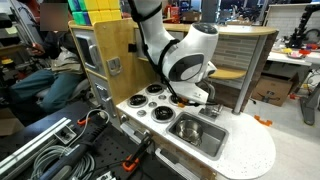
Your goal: Pick the orange object and put it in the pot in the sink
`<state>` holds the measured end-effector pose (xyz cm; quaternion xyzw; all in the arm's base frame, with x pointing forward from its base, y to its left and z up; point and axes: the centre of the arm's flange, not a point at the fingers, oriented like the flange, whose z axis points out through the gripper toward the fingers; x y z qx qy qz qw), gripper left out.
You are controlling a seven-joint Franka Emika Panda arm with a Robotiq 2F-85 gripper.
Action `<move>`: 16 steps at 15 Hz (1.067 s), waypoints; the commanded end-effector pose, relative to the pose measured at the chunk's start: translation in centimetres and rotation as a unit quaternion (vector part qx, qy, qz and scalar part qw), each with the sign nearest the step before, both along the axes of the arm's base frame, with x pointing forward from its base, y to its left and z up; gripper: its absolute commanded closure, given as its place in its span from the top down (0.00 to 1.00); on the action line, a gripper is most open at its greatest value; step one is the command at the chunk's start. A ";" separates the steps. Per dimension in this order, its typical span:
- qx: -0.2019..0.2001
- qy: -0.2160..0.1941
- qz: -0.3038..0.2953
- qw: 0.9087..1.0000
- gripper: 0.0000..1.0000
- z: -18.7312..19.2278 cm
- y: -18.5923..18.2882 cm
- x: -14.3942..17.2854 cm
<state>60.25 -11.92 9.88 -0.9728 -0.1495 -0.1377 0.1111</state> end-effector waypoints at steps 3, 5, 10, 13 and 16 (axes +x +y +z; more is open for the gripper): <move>-0.059 0.053 -0.084 0.993 0.19 -2.9 -5.8 -1.0; -0.055 0.081 -0.116 0.988 0.19 -4.3 -6.8 -0.3; -0.059 0.131 -0.149 0.978 0.19 -7.7 -5.8 1.7; -0.083 0.155 -0.151 0.973 0.19 -10.7 -5.6 3.0; -0.098 0.163 -0.152 0.970 0.19 -12.8 -5.2 3.8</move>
